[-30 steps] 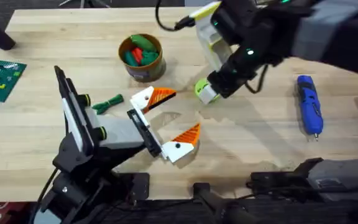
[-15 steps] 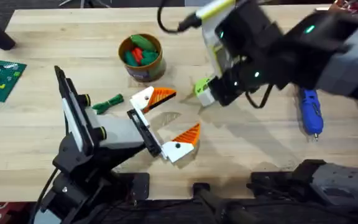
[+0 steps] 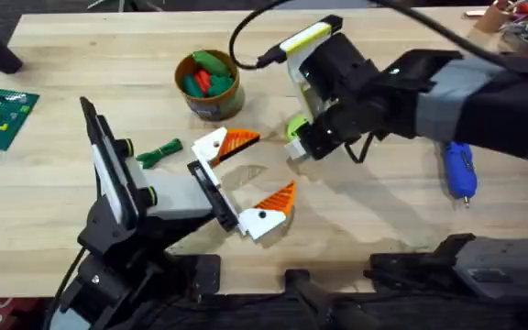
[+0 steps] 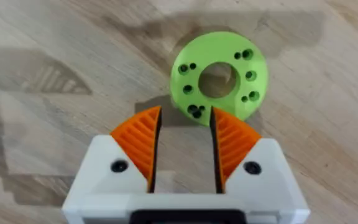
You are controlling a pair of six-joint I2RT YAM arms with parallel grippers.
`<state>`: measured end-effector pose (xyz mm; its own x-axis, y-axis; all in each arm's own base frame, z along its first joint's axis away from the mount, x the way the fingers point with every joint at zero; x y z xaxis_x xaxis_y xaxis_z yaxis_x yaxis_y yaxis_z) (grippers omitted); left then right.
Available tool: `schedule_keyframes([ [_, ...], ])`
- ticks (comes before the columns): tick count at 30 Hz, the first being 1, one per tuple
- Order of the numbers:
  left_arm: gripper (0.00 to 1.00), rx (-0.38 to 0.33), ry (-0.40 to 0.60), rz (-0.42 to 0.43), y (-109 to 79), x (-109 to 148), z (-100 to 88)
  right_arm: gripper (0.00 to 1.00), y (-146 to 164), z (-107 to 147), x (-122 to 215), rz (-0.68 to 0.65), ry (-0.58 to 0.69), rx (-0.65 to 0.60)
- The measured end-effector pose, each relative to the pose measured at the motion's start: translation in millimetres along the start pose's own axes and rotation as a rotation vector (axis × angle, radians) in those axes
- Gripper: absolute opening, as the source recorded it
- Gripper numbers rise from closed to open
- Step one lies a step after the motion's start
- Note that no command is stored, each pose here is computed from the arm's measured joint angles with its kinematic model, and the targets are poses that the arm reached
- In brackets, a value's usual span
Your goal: Pick up the gripper from the table and insert it into the empty holder that is missing its gripper. Then pick up a screw, insert it into the mounting hole, and use the screwdriver to tighten it. Finally, clean up the table by picking up the vegetable and placing it into the bucket.
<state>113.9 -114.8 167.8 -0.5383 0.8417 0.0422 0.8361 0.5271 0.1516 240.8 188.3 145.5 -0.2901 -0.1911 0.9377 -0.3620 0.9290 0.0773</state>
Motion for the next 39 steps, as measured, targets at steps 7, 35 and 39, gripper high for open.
schedule_keyframes([
  [7,0.987,0.0,0.0,0.0,0.0,0.0,-0.1,0.451,-0.3,1.0,-8.5,0.01,0.021,0.001],
  [35,0.987,0.0,0.0,0.0,0.0,0.0,-0.1,0.403,-0.5,1.8,-13.9,0.016,0.036,0.001],
  [39,0.987,0.0,0.0,0.0,0.0,0.0,-0.1,0.313,-2.4,1.0,-13.9,0.028,0.031,-0.004],
])
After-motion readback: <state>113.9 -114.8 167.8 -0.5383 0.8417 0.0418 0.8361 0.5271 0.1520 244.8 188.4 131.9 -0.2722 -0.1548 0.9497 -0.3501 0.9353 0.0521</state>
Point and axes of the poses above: each hand's point on the last joint's axis, 136 mm out from that joint toward the fingers, its own x axis back along the fingers, its own y axis along the line the jaws close on, z = x × y, the point moved 8 cm from there along x, back along the fingers, and after that the axes turned 13 degrees about -x, right-handed, at the moved point
